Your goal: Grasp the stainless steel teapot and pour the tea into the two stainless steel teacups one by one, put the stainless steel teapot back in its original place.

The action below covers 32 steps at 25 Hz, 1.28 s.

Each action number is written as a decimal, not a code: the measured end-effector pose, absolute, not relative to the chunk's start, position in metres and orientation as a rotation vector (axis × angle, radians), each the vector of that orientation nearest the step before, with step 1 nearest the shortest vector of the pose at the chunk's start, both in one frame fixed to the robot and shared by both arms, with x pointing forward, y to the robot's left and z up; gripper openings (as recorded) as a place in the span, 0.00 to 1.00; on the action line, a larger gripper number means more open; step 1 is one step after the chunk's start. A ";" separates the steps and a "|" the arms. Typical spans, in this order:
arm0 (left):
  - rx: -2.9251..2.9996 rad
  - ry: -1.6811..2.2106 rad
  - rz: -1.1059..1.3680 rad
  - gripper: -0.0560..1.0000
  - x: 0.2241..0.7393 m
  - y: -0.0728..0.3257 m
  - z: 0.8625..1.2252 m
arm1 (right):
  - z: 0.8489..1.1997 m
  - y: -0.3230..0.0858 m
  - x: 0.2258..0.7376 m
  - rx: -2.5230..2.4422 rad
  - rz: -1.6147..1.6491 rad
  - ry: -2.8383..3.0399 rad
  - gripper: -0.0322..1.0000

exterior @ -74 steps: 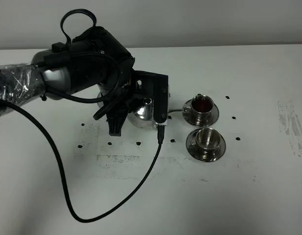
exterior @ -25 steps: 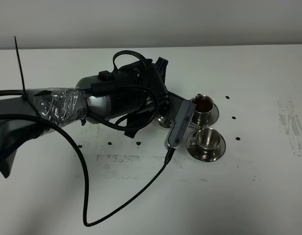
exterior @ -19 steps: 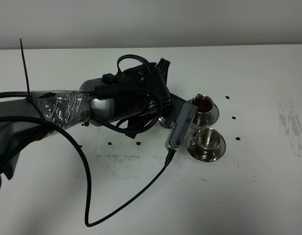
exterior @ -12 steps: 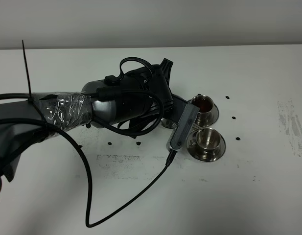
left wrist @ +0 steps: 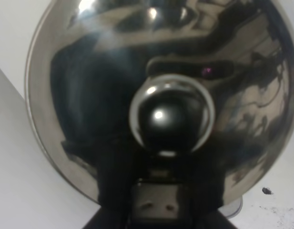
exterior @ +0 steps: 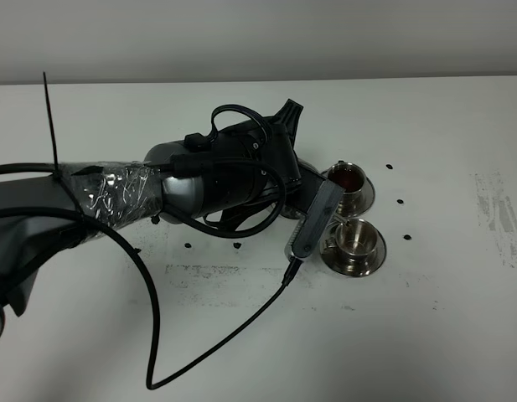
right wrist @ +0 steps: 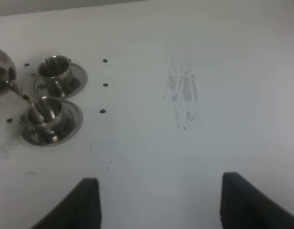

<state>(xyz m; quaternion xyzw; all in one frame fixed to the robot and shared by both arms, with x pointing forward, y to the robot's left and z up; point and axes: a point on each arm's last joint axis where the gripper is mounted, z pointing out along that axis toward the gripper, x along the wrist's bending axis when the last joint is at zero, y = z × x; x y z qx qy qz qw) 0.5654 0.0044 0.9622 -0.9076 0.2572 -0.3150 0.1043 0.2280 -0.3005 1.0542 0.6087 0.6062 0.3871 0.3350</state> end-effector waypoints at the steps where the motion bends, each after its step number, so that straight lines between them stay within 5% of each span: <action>1: -2.675 0.760 -0.930 0.23 0.565 0.004 0.962 | 1.054 -0.301 0.228 1.588 1.010 1.582 0.54; 32: -2.585 0.801 -0.982 0.23 0.568 0.004 0.966 | 1.054 -0.301 0.228 1.588 1.010 1.582 0.54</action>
